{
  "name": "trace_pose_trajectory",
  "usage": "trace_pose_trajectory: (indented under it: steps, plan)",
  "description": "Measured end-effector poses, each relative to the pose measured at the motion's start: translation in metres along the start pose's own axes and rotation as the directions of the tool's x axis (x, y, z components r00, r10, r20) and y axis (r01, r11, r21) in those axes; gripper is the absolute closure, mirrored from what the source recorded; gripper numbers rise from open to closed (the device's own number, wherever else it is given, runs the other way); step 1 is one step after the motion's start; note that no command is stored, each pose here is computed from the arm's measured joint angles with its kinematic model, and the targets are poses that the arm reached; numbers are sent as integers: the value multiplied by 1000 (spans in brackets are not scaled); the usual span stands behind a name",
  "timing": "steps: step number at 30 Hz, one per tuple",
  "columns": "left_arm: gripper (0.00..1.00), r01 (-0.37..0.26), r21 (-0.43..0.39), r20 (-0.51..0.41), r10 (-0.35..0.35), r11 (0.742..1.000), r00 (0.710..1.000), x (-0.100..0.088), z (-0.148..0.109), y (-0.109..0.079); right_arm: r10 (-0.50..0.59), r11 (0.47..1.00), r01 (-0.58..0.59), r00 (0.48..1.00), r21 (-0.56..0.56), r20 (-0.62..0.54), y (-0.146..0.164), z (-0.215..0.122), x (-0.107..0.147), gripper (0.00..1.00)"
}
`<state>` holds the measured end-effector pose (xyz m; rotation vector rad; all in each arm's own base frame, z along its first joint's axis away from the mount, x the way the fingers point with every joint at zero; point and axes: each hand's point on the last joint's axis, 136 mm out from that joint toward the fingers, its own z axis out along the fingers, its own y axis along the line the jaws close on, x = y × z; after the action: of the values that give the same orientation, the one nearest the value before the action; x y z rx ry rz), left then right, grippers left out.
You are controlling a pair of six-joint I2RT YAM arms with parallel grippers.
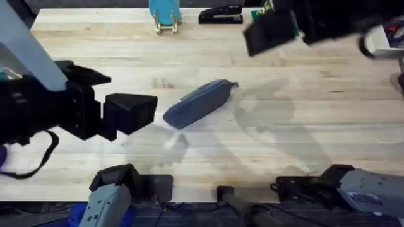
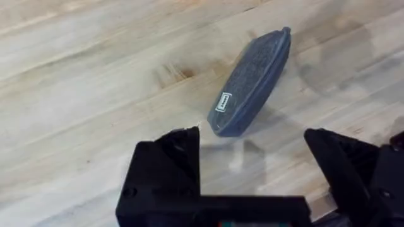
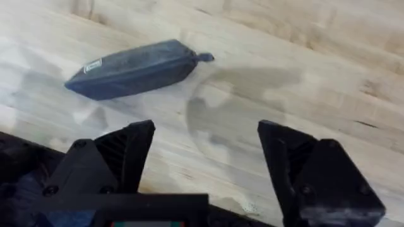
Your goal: Unzip the bag, pick up the pens from the table one at a time and place them inside, then zip the bag closed.
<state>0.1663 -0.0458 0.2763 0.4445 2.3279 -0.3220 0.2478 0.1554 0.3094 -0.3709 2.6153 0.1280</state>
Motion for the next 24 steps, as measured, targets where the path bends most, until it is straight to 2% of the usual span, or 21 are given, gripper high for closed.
trace_pose_trajectory:
  steps: [6, 13, 16, 24]
  plan:
    - [4, 77, 10, -50, -76, 997, 996, 14, -2, -6, 15, 1000, -14, 999, -18, 49, -13, 1, 39, 7]
    - [4, 133, 20, -93, -130, 991, 987, 24, -3, -11, 14, 1000, -14, 1000, -26, 24, -23, 13, 82, 5]
    - [4, 143, 20, -96, -140, 990, 985, 25, -3, -11, 13, 1000, -13, 1000, -28, 11, -24, 17, 89, 6]
    - [4, 148, 20, -99, -146, 989, 984, 26, -3, -12, 14, 999, -13, 1000, -32, 23, -23, 17, 86, 6]
